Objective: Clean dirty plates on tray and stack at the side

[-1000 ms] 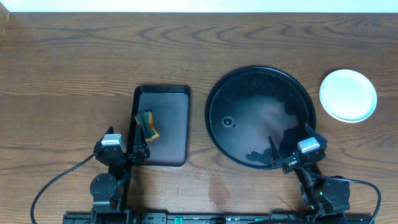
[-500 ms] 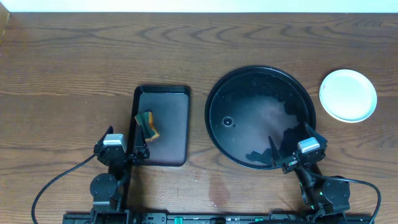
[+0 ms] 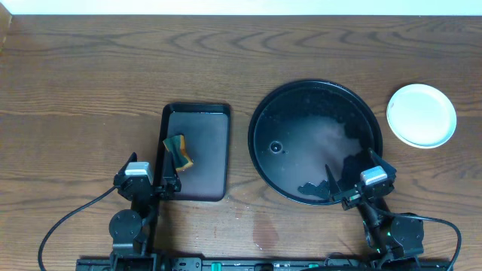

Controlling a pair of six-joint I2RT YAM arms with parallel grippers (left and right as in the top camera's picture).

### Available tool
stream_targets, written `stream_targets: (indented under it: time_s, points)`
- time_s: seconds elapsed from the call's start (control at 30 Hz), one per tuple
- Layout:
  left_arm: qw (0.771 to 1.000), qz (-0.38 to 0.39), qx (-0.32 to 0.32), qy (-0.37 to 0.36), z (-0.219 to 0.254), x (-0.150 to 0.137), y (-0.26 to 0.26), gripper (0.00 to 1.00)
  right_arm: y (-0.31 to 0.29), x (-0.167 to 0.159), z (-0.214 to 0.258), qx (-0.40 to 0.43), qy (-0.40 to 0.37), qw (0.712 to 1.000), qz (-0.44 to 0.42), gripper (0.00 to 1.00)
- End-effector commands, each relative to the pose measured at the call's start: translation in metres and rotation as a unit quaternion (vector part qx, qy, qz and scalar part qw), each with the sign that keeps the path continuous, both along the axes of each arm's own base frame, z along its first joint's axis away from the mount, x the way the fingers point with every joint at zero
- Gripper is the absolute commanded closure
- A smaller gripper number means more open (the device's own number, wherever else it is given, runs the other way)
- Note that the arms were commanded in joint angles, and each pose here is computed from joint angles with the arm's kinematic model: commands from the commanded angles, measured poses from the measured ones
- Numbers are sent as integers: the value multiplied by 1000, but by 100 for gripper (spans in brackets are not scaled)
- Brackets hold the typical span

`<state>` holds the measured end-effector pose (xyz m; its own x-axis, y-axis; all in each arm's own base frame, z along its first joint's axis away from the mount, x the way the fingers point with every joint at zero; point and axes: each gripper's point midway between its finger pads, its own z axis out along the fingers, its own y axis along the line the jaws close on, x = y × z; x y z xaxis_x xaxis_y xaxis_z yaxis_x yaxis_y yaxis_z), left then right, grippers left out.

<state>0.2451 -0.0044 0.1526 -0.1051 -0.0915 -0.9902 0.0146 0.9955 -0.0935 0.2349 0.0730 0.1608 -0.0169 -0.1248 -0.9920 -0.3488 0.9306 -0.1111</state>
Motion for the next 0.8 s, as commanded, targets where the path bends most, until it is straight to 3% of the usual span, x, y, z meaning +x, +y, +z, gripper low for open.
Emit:
stream_targets:
  time_s: [0.0, 0.13, 0.23, 0.53, 0.77]
  points:
    - [1000, -8, 5, 23, -15, -1, -2, 17, -2, 0, -1, -5, -1, 1000, -5, 1]
    - [1000, -8, 6, 23, -15, -1, -2, 16, -6, 2, -1, -13, -4, 1000, -16, 1]
    - [1000, -8, 6, 23, -15, -1, -2, 16, -30, 7, -5, -20, 3, 996, -86, 1]
    - [1000, -8, 5, 23, -15, -1, -2, 16, -55, 10, -3, 61, 17, 985, -159, 1]
    - [1000, -8, 6, 23, -15, -1, -2, 17, -61, 11, -3, 61, 17, 983, -170, 1]
